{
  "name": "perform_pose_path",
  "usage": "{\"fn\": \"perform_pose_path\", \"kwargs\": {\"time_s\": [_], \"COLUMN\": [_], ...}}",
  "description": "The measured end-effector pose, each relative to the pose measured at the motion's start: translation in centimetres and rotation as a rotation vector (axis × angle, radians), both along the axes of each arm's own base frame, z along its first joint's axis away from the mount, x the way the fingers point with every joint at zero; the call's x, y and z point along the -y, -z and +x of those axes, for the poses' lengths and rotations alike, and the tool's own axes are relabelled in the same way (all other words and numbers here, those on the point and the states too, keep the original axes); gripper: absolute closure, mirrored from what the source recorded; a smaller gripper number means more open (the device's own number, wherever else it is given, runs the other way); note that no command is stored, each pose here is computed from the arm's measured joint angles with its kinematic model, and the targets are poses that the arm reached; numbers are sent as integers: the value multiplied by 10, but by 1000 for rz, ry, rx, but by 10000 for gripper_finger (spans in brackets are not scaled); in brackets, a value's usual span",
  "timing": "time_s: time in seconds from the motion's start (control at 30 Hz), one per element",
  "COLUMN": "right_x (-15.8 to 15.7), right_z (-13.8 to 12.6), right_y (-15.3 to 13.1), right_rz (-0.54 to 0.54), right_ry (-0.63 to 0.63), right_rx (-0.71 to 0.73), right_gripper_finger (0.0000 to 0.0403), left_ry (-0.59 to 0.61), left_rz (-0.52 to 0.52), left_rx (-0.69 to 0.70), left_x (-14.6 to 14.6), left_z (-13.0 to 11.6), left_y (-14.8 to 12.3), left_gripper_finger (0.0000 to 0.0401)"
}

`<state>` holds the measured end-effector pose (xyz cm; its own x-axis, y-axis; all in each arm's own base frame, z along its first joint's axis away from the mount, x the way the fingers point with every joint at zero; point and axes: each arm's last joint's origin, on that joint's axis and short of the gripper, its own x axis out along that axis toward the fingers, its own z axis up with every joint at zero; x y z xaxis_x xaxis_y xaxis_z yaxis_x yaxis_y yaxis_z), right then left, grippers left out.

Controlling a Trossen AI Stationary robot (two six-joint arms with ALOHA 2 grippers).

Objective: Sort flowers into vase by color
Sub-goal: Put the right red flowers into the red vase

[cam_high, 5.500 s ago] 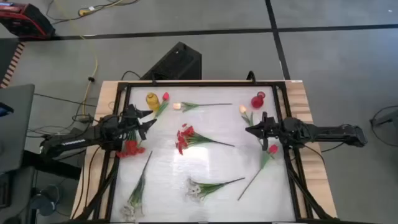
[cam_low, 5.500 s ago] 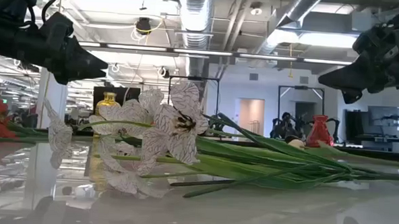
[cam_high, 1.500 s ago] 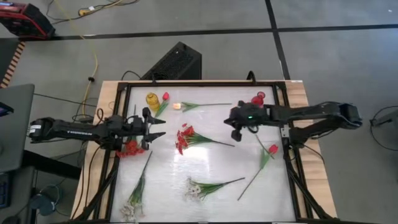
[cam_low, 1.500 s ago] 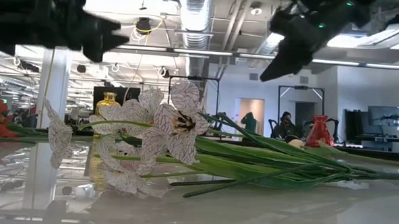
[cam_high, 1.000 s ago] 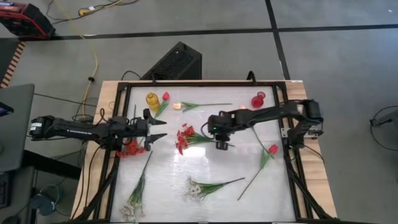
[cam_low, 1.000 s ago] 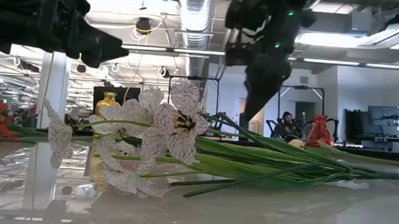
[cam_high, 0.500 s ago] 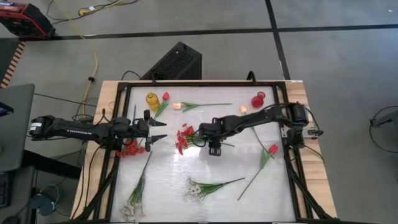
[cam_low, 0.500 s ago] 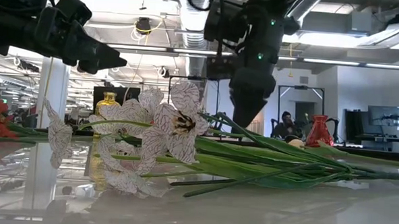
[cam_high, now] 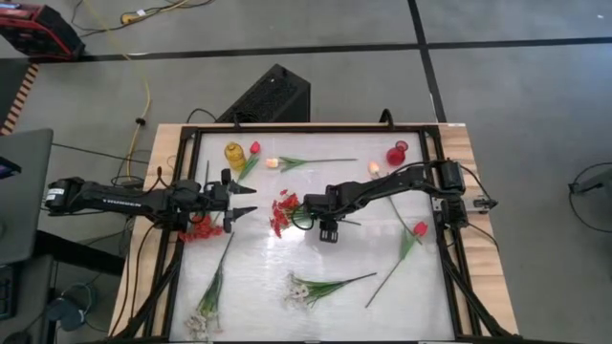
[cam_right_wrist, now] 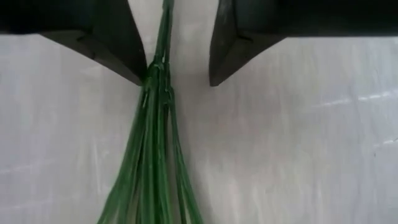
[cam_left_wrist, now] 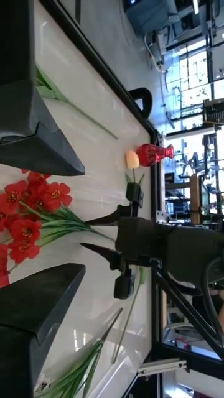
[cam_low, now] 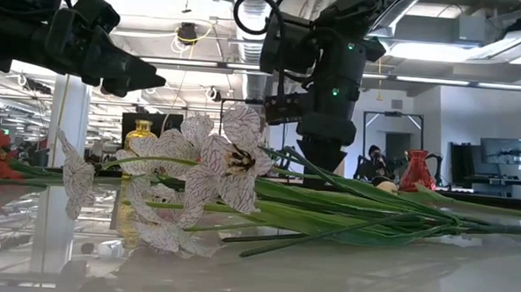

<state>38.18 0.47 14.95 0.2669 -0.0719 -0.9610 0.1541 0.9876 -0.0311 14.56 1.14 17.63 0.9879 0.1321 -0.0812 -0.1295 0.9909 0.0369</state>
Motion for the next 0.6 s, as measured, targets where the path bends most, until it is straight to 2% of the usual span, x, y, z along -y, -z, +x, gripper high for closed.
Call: {"fn": "perform_pose_path", "kwargs": {"time_s": [0.07, 0.23, 0.27, 0.4, 0.6], "right_x": [0, 0, 0, -5, -2], "right_z": [0, -1, -1, -1, -11], "right_y": [0, 0, -1, -12, -46], "right_rz": [0, 3, 14, 39, 25], "right_ry": [1, 5, 3, -2, -40], "right_rx": [1, -8, -5, 46, 194], "right_gripper_finger": [252, 365, 375, 373, 375], "left_ry": [0, -1, -1, -2, -2], "left_rz": [0, -13, -14, -26, -46], "left_rx": [0, 2, 2, 3, -16], "left_x": [0, 0, 0, 0, 0], "left_z": [0, 0, 0, 0, 0], "left_y": [0, 0, 0, 0, 2], "left_gripper_finger": [168, 168, 168, 168, 168]}}
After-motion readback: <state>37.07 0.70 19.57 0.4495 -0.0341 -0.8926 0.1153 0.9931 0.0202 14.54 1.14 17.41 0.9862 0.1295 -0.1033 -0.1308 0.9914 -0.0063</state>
